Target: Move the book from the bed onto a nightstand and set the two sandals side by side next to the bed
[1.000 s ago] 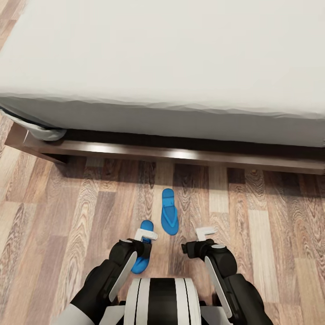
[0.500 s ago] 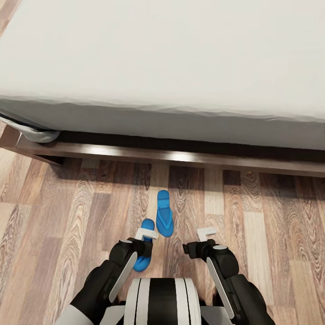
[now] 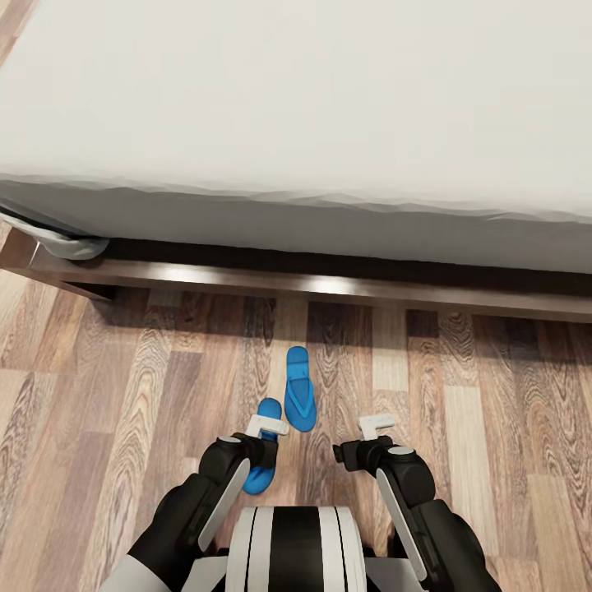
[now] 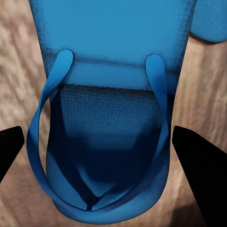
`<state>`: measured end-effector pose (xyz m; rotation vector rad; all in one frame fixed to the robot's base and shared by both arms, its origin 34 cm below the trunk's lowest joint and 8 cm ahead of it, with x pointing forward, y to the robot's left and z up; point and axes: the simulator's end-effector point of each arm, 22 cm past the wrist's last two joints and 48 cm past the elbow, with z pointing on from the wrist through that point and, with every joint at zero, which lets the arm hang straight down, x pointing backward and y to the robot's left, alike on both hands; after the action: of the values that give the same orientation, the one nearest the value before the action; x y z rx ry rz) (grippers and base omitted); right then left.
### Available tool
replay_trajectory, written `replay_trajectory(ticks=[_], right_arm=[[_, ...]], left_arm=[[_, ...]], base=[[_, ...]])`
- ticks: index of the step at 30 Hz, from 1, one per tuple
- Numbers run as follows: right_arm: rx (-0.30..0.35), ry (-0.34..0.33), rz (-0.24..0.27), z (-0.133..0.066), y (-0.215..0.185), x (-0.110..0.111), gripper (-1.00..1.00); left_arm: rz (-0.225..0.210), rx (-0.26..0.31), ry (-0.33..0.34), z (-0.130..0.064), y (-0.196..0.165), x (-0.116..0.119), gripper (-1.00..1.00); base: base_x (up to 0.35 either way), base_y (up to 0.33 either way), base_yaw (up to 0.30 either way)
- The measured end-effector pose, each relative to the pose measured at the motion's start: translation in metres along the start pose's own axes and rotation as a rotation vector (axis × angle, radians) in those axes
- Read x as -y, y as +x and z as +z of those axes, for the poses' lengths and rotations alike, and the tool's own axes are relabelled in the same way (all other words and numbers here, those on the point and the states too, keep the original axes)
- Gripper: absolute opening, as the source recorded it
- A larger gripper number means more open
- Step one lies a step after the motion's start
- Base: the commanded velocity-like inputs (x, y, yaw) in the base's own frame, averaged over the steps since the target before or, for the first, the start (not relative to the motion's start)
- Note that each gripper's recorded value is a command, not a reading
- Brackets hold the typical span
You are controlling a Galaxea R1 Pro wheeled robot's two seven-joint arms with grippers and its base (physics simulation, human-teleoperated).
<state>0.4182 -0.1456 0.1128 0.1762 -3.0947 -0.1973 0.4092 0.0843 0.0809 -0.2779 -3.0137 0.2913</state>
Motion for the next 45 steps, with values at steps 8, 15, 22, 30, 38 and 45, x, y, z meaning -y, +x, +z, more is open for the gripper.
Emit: replay_trajectory(ticks=[8, 15, 22, 30, 38, 45], right_arm=[[0.000, 0.000, 0.000, 0.000, 0.000, 0.000, 1.00], [0.001, 0.010, -0.003, 0.000, 0.000, 0.003, 1.00], [0.002, 0.017, -0.003, 0.000, -0.001, 0.005, 1.00], [0.002, 0.019, -0.003, 0.000, -0.001, 0.006, 1.00], [0.002, 0.022, -0.003, -0.001, -0.001, 0.007, 1.00], [0.002, 0.024, -0.003, -0.001, -0.001, 0.008, 1.00]], left_arm=[[0.000, 0.000, 0.000, 0.000, 0.000, 0.000, -1.00], [-0.003, -0.007, 0.008, -0.001, 0.000, 0.006, -1.00], [-0.005, -0.005, 0.011, -0.001, -0.001, 0.008, -1.00], [-0.009, 0.012, 0.013, -0.001, -0.005, 0.009, -1.00], [-0.010, 0.014, 0.013, -0.001, -0.006, 0.009, -1.00], [-0.010, 0.014, 0.014, -0.001, -0.006, 0.010, -1.00]], base=[[0.000, 0.000, 0.000], [0.000, 0.000, 0.000], [0.000, 0.000, 0.000], [0.000, 0.000, 0.000], [0.000, -0.038, 0.000], [0.000, -0.128, 0.000]])
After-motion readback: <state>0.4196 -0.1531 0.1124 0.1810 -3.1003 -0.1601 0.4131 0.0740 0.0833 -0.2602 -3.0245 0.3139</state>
